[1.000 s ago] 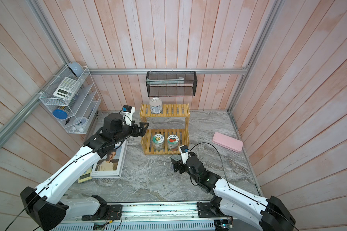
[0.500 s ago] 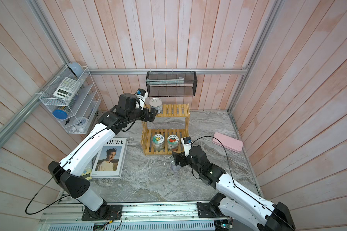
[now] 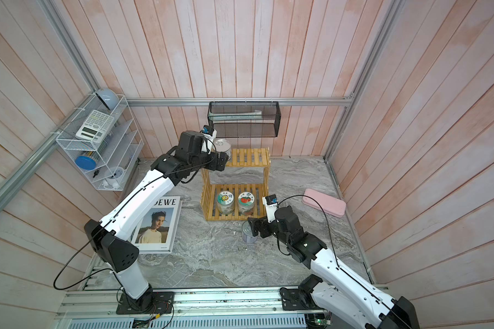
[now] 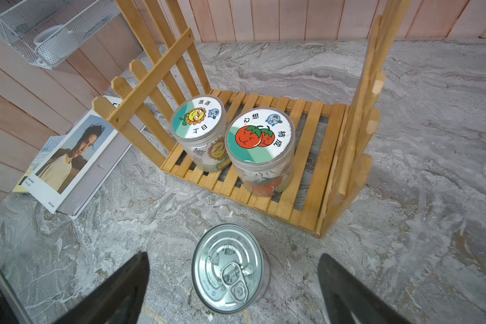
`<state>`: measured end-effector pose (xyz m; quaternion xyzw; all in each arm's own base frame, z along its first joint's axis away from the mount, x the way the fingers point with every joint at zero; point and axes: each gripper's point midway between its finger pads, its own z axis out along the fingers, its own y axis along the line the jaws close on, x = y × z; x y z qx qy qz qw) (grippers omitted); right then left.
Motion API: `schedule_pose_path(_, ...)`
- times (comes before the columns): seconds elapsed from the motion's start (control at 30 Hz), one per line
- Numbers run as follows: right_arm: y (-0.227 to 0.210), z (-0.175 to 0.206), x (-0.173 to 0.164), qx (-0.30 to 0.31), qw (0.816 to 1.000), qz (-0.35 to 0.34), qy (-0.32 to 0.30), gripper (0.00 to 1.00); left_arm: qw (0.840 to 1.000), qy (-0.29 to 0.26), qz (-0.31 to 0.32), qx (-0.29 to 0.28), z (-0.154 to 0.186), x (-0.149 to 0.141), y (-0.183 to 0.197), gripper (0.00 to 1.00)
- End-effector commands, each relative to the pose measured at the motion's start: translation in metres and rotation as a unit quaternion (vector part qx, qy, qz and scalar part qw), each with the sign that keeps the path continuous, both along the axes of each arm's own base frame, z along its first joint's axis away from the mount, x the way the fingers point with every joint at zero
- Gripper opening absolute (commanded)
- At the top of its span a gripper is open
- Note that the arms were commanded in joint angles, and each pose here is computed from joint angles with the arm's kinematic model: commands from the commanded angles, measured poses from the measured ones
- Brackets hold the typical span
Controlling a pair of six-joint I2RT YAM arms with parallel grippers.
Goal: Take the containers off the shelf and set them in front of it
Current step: 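Pick up a container from the shelf.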
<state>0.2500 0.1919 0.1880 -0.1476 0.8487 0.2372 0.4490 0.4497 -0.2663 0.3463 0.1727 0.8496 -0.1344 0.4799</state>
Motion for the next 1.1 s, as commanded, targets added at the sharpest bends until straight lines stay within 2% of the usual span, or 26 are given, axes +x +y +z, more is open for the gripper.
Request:
schedule_pose_path(0.0, 0.000, 0.010, -0.001, 0.010, 1.000, 0.002, 0.000, 0.98, 1.000, -0.025, 0.008, 0.001, 0.011, 0.012, -0.003, 1.00)
schedule_pose_path(0.37, -0.007, 0.010, 0.002, 0.012, 1.000, -0.007, 0.003, 0.98, 0.999, -0.036, 0.013, -0.010, 0.010, 0.037, -0.016, 1.00)
schedule_pose_path(0.6, -0.009, 0.009, 0.003, 0.013, 1.000, -0.012, 0.006, 0.98, 0.999, -0.029, 0.019, -0.007, 0.002, 0.044, -0.018, 1.00)
schedule_pose_path(0.8, -0.010, 0.008, 0.005, 0.013, 1.000, -0.014, 0.009, 0.98, 0.999, -0.029, 0.028, -0.004, 0.000, 0.046, -0.013, 0.91)
schedule_pose_path(0.97, -0.011, 0.008, 0.005, 0.015, 1.000, -0.017, 0.009, 0.98, 0.999, -0.023, 0.029, -0.009, -0.003, 0.047, -0.010, 0.75)
schedule_pose_path(1.07, -0.012, 0.008, 0.005, 0.015, 1.000, -0.019, 0.010, 0.98, 0.999, -0.024, 0.028, -0.011, -0.003, 0.047, -0.011, 0.73)
